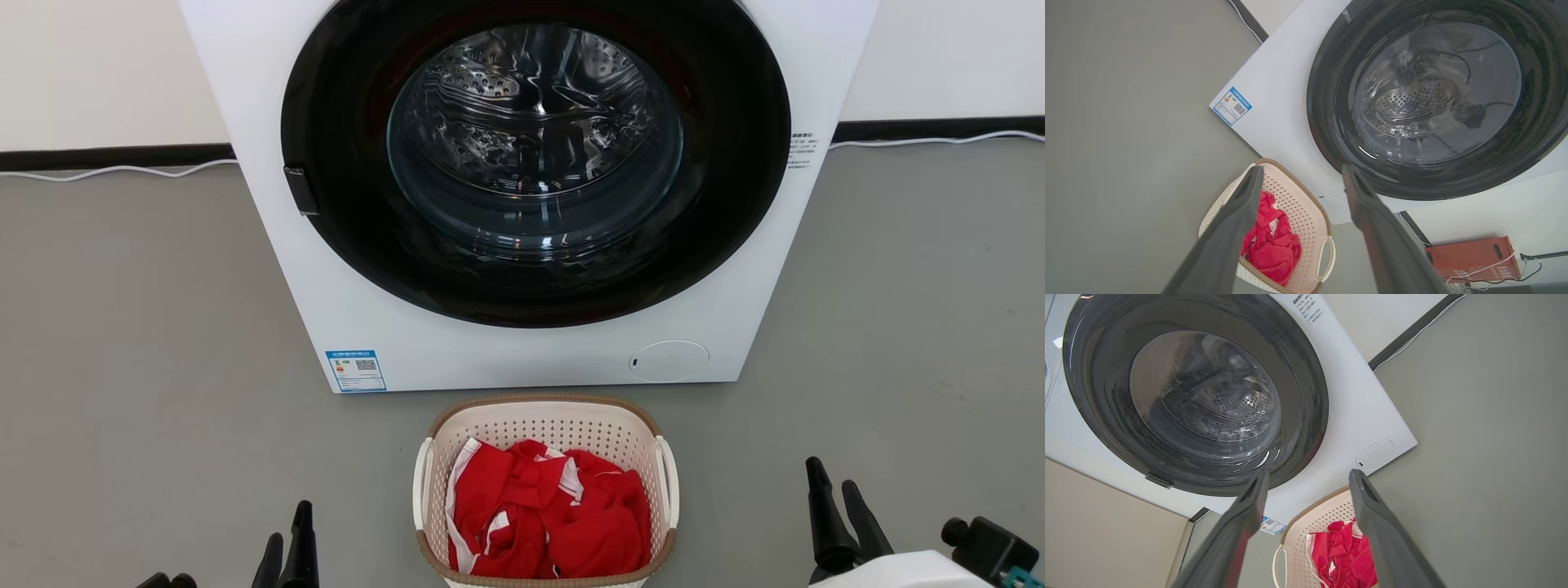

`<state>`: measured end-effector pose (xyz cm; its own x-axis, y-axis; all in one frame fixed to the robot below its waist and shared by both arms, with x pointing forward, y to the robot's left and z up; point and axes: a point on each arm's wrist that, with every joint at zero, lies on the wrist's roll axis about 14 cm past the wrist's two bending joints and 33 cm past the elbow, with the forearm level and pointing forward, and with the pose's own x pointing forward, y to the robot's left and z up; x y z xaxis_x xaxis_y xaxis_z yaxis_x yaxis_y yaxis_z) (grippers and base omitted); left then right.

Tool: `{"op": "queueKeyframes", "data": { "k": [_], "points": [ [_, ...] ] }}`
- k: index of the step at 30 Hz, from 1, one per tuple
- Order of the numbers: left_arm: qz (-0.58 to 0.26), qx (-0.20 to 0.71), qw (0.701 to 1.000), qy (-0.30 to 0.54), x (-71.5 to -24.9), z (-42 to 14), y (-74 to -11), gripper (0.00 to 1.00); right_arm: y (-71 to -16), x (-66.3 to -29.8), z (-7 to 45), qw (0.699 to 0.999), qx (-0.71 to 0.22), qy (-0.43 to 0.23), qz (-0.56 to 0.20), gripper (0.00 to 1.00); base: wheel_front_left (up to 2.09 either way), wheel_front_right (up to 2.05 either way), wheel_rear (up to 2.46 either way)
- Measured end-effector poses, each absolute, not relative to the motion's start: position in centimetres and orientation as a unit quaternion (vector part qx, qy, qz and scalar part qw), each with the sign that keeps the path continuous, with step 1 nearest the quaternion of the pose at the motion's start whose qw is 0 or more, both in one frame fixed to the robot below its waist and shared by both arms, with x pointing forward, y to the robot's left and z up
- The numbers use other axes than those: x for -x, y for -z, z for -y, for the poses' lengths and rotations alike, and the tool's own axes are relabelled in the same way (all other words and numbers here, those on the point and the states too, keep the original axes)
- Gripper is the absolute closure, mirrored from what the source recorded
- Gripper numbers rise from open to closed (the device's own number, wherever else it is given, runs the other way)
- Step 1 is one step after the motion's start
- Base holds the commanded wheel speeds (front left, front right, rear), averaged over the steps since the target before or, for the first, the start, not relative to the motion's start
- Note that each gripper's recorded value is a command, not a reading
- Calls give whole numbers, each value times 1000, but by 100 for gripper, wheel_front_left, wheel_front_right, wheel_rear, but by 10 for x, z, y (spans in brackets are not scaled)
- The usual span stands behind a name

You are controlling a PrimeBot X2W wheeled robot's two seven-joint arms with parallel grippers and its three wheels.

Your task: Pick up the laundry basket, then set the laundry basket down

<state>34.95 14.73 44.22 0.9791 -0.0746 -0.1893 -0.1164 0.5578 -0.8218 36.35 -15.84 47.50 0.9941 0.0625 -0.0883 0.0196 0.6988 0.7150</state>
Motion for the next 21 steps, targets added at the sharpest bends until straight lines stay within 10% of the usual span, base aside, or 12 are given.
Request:
{"op": "queueKeyframes", "data": {
  "k": [21],
  "points": [
    [-89, 318, 943, 32, -349, -136, -450, 0, -468, -364, 148, 968, -242, -41, -60, 0, 0, 0, 0]
  ]
}}
